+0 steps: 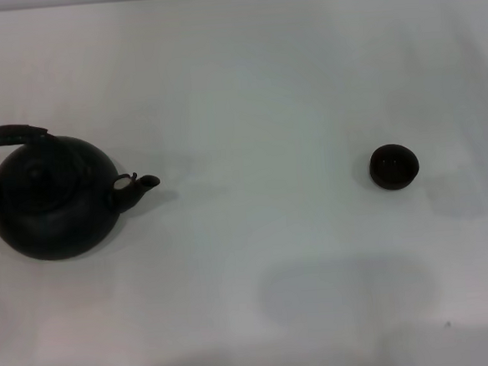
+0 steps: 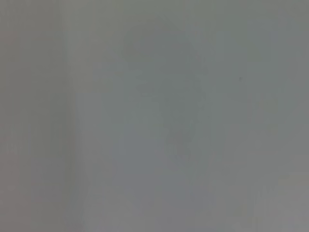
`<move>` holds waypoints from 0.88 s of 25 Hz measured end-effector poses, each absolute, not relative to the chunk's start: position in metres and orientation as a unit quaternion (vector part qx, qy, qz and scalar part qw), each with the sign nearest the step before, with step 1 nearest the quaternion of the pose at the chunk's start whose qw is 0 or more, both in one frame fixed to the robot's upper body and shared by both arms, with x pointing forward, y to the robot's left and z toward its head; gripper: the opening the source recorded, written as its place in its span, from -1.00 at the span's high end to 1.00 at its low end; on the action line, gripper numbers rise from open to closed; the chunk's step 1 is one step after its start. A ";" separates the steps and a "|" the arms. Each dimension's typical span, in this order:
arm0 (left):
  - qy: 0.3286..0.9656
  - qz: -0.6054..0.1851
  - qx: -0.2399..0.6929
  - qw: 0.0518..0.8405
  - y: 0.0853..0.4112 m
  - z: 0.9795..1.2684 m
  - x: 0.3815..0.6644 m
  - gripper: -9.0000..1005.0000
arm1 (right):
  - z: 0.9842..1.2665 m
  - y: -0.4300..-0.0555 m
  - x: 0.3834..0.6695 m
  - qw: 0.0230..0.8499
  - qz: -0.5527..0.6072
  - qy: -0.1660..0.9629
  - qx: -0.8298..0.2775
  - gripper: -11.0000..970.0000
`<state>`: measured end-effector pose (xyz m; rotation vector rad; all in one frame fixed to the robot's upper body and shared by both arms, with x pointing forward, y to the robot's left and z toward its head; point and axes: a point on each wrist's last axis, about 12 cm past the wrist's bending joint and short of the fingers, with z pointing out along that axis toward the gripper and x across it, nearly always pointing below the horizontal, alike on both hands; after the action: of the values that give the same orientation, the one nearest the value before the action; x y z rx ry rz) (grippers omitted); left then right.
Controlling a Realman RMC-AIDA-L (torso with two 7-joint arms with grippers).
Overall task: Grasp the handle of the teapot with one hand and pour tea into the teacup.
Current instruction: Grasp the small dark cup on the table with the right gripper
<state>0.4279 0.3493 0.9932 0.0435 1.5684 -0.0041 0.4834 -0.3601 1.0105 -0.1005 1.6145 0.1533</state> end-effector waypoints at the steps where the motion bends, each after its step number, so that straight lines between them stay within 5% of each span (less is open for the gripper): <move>1: 0.706 -0.002 0.020 0.708 0.349 0.993 0.428 -0.70 | 1.010 -0.360 0.483 0.688 0.069 0.721 -0.045 -0.81; 22: 0.703 -0.002 0.021 0.710 0.349 0.995 0.430 -0.69 | 1.012 -0.359 0.485 0.691 0.071 0.718 -0.044 -0.80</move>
<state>0.4302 0.3490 0.9946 0.0472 1.5605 -0.0052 0.4851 -0.3589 1.0118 -0.0977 1.6052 0.1581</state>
